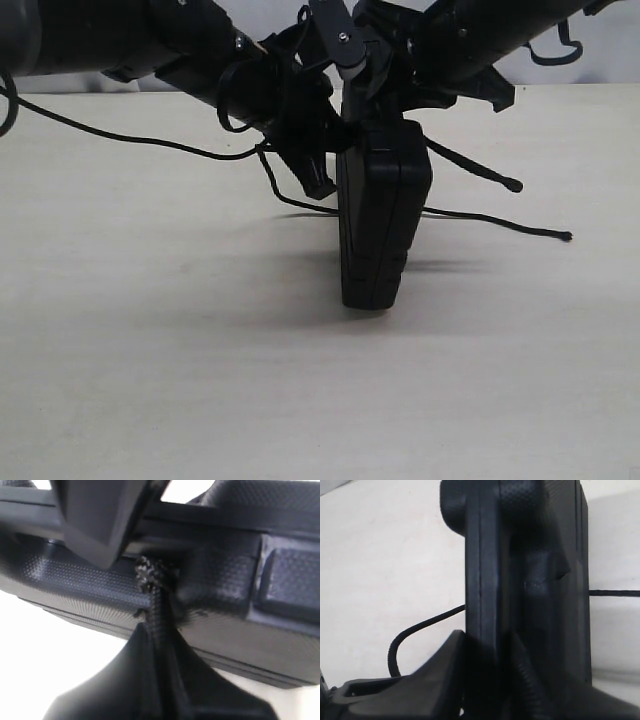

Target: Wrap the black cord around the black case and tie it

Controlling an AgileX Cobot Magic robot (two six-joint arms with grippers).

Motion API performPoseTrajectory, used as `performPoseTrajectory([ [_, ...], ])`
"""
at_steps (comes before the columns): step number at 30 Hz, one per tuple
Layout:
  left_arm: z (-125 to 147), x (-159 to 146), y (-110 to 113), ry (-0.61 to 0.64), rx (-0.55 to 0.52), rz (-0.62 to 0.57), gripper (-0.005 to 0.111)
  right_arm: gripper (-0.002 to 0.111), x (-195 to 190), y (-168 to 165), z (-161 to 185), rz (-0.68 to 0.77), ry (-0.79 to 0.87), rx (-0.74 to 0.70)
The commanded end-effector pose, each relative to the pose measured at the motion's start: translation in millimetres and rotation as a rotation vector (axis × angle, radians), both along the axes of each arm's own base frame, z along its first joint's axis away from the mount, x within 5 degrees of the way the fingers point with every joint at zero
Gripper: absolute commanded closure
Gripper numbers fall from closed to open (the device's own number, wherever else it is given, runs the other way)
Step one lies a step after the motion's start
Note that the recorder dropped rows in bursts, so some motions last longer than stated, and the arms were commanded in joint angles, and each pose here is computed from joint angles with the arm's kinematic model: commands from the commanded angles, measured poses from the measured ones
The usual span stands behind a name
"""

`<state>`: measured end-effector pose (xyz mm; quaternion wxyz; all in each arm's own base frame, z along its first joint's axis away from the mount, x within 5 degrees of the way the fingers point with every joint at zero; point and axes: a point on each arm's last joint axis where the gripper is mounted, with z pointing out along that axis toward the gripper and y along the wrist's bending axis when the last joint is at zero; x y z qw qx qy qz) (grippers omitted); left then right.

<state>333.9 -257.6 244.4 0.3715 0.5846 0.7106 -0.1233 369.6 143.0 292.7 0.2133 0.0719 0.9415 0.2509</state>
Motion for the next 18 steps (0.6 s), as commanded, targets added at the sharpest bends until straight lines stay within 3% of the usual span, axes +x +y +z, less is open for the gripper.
performPoseTrajectory([
  [1,11.2,-0.3,-10.2,-0.022,-0.096,0.053,0.107,0.104,-2.3,6.4,-2.3,0.037,0.000,-0.004],
  [18,12.2,-5.5,-14.6,0.000,-0.123,-0.007,0.107,0.104,-5.7,8.3,-4.8,0.050,0.051,0.012],
])
